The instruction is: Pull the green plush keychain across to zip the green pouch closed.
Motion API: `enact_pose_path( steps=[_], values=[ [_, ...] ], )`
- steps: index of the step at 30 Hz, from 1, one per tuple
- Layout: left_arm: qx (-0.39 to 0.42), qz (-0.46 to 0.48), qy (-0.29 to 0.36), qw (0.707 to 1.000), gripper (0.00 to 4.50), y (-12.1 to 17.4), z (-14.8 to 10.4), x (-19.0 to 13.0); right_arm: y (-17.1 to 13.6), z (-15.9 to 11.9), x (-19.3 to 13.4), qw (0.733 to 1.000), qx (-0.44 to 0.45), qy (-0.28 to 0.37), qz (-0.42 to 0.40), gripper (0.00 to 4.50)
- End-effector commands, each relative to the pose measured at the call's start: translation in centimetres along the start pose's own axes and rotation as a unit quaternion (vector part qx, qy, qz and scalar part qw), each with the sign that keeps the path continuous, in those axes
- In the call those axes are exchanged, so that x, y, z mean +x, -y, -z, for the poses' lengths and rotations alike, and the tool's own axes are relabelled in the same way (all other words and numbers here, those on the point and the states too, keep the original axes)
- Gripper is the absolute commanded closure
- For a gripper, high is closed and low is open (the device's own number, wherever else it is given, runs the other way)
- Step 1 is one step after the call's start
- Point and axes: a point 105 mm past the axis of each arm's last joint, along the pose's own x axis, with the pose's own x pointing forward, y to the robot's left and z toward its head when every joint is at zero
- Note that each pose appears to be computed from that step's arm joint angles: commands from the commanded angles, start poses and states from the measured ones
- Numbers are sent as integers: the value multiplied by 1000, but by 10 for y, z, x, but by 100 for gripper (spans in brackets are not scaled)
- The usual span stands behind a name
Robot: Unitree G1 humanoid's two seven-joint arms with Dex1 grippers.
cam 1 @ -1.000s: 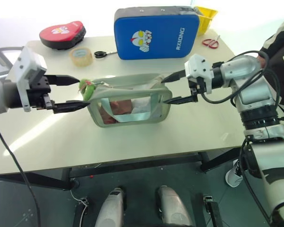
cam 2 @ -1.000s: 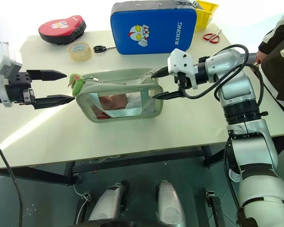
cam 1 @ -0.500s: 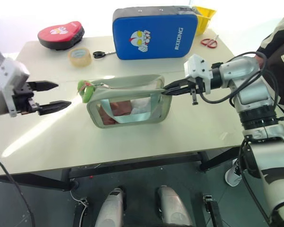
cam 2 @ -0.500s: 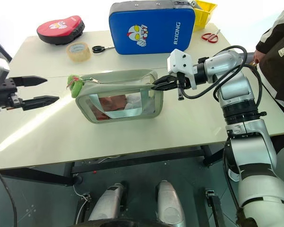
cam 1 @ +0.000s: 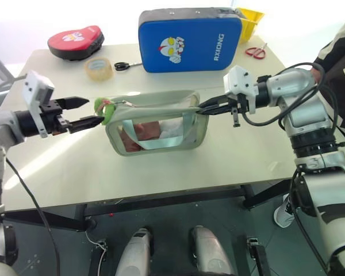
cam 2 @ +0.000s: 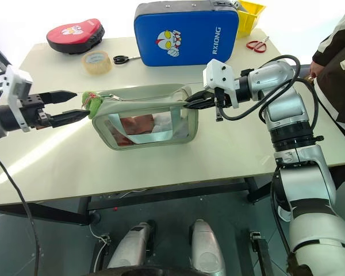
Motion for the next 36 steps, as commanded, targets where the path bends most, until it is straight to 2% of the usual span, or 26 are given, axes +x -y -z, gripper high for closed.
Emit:
enact_pose_path(
  steps=[1, 3, 6, 10, 11, 12, 14, 27, 28, 29, 34, 36],
  values=[
    [19, 13, 7, 1000, 0, 5, -11, 2, 5, -11, -5, 1000, -19, 7, 10, 442],
    [18, 13, 7, 1000, 0, 5, -10, 3, 4, -11, -5, 1000, -19, 8, 10, 442],
    [19, 11, 13, 1000, 83, 4, -11, 6, 5, -11, -5, 1000, -18, 7, 11, 450],
    [19, 13, 17, 1000, 295, 4, -14, 9, 6, -11, -5, 1000, -19, 6, 14, 450],
    [19, 13, 18, 1000, 327, 3, -14, 9, 6, -11, -5, 1000, -19, 7, 14, 450],
    [21, 12, 18, 1000, 382, 3, -14, 9, 6, -11, -5, 1000, -19, 7, 14, 450],
    [22, 9, 19, 1000, 446, 1, -15, 9, 6, -11, -6, 1000, -20, 6, 15, 450],
    [35, -19, 32, 999, 446, -10, -27, 2, 7, -10, -7, 1000, -21, 4, 19, 450],
    [35, -16, 33, 999, 395, -10, -28, 2, 7, -10, -7, 1000, -21, 3, 19, 450],
    [40, -20, 28, 999, 369, -11, -26, 1, 7, -10, -7, 1000, -21, 3, 18, 450],
    [53, -31, 14, 998, 132, -16, -21, 7, 7, -10, -6, 1000, -22, 3, 17, 450],
    [59, -27, 14, 998, 132, -15, -21, 10, 7, -10, -6, 1000, -23, 3, 17, 450]
  ],
)
